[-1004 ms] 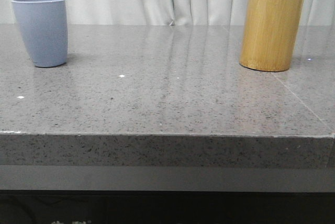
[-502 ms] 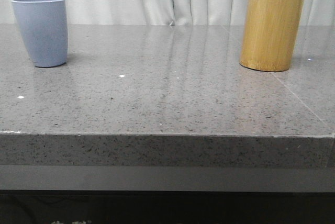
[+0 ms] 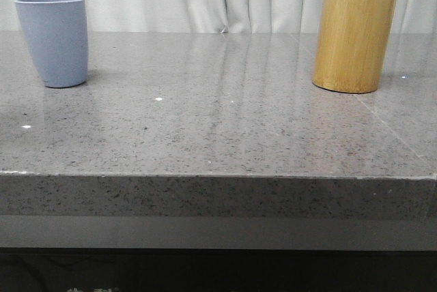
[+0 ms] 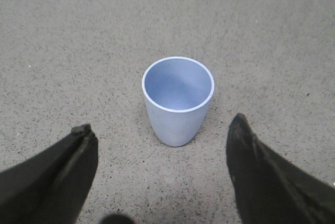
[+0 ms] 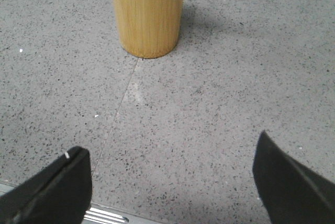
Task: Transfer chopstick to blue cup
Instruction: 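Reach the left gripper down and grasp the light blue cup rim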
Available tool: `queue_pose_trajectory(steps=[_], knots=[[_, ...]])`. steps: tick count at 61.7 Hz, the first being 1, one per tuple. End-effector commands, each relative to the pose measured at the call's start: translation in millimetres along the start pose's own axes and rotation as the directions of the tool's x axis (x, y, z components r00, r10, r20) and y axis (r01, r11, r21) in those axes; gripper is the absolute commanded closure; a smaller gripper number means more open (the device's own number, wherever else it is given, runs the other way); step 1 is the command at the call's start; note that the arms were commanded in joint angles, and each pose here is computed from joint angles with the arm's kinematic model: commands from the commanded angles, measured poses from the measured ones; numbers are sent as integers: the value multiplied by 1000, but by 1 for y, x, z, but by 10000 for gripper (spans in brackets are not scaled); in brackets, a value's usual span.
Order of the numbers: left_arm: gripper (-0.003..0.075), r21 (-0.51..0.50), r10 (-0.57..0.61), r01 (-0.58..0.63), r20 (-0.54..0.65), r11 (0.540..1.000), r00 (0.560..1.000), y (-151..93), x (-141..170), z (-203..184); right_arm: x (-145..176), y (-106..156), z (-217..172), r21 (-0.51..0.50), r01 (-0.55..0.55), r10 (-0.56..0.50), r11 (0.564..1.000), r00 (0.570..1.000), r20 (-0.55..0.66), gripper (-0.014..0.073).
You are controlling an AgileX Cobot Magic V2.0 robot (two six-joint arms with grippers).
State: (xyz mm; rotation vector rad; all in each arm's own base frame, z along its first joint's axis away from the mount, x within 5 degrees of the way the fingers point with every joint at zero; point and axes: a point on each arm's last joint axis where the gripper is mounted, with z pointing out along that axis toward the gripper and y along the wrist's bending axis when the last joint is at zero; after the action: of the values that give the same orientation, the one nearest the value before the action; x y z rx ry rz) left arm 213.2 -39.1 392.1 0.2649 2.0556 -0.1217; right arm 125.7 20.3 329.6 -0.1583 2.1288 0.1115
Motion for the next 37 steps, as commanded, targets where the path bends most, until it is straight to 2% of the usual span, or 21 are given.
queue_pose_trajectory(steps=[1, 16, 26, 37], knots=[[205, -1, 20, -20, 28, 1000, 999, 1, -25, 7, -14, 0, -5, -1, 9, -9, 1000, 996, 89, -38], [205, 6, 44, -44, -146, 999, 988, 6, -51, 57, -14, 0, -5, -1, 9, -9, 1000, 996, 88, -38], [205, -15, 83, -89, -243, 996, 967, 12, -62, 88, -14, 0, -5, -1, 9, -9, 1000, 996, 88, -38], [205, -1, 78, -83, -337, 997, 938, 15, -67, 124, -14, 0, -5, -1, 9, -9, 1000, 996, 85, -38]])
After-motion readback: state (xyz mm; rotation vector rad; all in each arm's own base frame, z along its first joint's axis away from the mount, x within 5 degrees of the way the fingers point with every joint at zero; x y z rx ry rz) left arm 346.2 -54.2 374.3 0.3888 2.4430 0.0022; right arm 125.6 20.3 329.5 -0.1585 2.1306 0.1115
